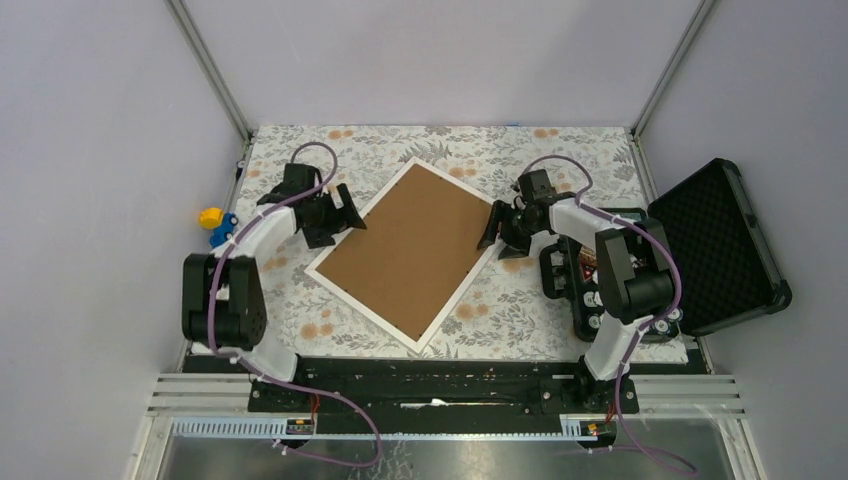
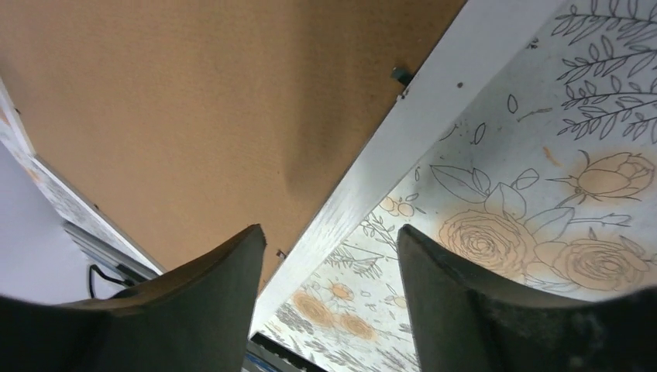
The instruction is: Put the photo into the frame
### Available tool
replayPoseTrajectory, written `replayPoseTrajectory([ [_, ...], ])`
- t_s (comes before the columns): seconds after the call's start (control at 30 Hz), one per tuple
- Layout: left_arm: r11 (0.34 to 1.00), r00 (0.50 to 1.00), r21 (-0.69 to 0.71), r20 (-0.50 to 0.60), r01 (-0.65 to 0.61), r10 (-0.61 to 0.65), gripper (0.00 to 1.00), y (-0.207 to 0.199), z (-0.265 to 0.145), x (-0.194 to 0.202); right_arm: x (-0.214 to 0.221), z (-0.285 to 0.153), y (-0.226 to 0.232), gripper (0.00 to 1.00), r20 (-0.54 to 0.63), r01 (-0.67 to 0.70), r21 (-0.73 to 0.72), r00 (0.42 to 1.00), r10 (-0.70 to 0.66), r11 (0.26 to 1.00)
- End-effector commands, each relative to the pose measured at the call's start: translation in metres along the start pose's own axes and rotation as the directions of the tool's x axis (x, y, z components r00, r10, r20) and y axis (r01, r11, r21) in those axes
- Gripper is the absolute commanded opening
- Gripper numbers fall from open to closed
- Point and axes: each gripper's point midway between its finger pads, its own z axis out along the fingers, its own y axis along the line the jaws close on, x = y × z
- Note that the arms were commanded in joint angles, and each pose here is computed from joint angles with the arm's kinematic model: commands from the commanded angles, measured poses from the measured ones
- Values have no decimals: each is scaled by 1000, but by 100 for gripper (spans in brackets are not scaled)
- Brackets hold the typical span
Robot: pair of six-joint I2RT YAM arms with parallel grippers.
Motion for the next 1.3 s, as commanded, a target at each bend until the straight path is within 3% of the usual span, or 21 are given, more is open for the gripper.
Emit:
replayPoseTrajectory([
  [0.0, 975, 975, 82, 111, -204, 195, 99, -43, -43, 15, -12, -2, 7, 62, 99, -98, -47, 990, 102, 994],
  [0.17, 947, 955, 141, 119, -288, 273, 99, -63, -67, 55, -7, 8, -2, 56, 184, -233, -72, 953, 243, 970],
  [0.37, 916, 937, 199, 125, -347, 327, 99, -86, -81, 87, 11, 28, -12, 51, 132, -304, -54, 942, 309, 951],
  [0.5, 900, 926, 220, 122, -376, 357, 99, -101, -87, 103, 14, 31, -16, 43, 156, -359, -58, 918, 364, 931],
  [0.8, 826, 902, 377, 66, -418, 426, 99, -142, -83, 157, 3, 23, -9, 34, 244, -322, -24, 916, 318, 946],
  [0.93, 815, 888, 368, 71, -447, 455, 99, -152, -77, 173, 7, 23, -7, 26, 221, -349, -12, 913, 343, 937],
  [1.0, 808, 872, 340, 87, -481, 482, 99, -155, -74, 180, 7, 19, -1, 14, 215, -357, -27, 910, 355, 934],
  [1.03, 798, 860, 330, 101, -503, 500, 99, -158, -73, 185, 6, 16, 3, 3, 215, -362, -37, 907, 361, 932],
  [1.07, 791, 849, 315, 117, -524, 516, 99, -160, -70, 188, 4, 12, 8, 0, 214, -361, -54, 906, 364, 931],
  [1.27, 745, 768, 190, 221, -639, 602, 99, -172, -59, 202, -1, -11, 45, 0, 165, -378, -165, 900, 403, 911],
])
